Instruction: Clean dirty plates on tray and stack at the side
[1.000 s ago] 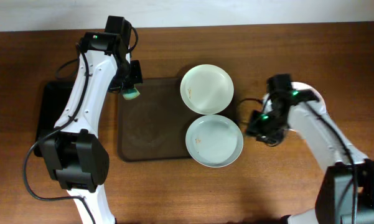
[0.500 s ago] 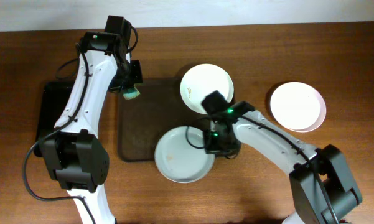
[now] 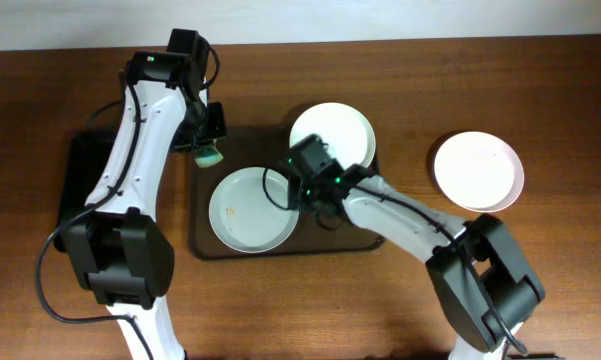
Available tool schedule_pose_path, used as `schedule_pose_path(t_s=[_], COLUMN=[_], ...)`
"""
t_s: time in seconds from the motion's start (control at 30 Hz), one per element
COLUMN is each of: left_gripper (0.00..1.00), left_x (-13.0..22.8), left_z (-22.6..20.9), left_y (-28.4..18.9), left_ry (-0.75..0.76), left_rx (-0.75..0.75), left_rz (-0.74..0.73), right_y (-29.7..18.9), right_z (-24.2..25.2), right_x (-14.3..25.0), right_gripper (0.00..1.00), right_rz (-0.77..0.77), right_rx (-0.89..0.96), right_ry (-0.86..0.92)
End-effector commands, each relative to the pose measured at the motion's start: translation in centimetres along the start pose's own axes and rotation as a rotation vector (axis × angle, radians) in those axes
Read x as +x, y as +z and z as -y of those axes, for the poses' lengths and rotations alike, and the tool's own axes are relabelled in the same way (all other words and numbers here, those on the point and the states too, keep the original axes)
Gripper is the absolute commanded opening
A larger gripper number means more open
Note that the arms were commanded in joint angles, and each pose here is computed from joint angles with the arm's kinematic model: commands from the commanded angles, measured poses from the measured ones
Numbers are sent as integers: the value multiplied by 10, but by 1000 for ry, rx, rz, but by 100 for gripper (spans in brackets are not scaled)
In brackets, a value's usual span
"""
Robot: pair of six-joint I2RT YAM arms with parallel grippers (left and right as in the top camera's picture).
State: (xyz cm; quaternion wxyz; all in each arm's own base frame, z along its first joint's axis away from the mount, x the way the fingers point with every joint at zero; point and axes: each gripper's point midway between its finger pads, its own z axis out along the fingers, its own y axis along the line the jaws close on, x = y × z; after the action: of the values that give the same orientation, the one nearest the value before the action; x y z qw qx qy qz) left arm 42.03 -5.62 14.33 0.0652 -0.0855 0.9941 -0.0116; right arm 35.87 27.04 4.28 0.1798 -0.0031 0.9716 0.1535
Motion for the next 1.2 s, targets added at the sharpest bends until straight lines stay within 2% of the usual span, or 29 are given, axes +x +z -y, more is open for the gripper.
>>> schedule_pose_path(t_s=[0.0,0.07,0.17,0.2,0.23,0.33,0.47,0.53,0.63,0.73,0.8,0.9,1.07,1.1,1.17], left_gripper=[0,0,0,1,0,0,1,1,0,0,1,0,0,0,0], left_x=[-6,-7,-6,-1,8,36,81,92,99,121,139,164,165,153,116], left_z=[-5,-5,-5,-6,-9,-14,-2,4,23,12,6,18,15,13,0], left_y=[-3,-3,-3,-3,-2,23,74,93,120,149,147,136,118,123,135], left_ry=[-11,-11,-11,-10,-11,-11,112,166,369,380,384,513,576,537,361], left_rx=[30,31,30,25,15,-5,-5,3,13,-35,-39,93,96,82,-56], left_rz=[11,15,12,-7,-42,-155,-274,-280,-224,-235,-308,-415,-464,-419,-269], right_y=[16,36,37,39,39,39,38,38,38,38,38,38,38,38,38], right_z=[-16,-20,-14,-10,-10,-4,1,1,0,1,1,1,1,1,1], right_x=[1,18,18,20,19,16,14,14,13,13,13,13,13,13,13], right_gripper=[30,24,20,9,4,4,4,4,4,4,4,4,4,4,4], right_rz=[-70,-149,-148,-150,-149,-151,-159,-158,-156,-156,-155,-155,-155,-155,-155], right_rx=[-90,-117,-86,-63,-60,-55,-60,-60,-62,-61,-61,-61,-61,-61,-61], right_ry=[-116,-110,-70,-55,-54,-21,-3,-3,-3,-3,-3,-3,-4,-4,-4])
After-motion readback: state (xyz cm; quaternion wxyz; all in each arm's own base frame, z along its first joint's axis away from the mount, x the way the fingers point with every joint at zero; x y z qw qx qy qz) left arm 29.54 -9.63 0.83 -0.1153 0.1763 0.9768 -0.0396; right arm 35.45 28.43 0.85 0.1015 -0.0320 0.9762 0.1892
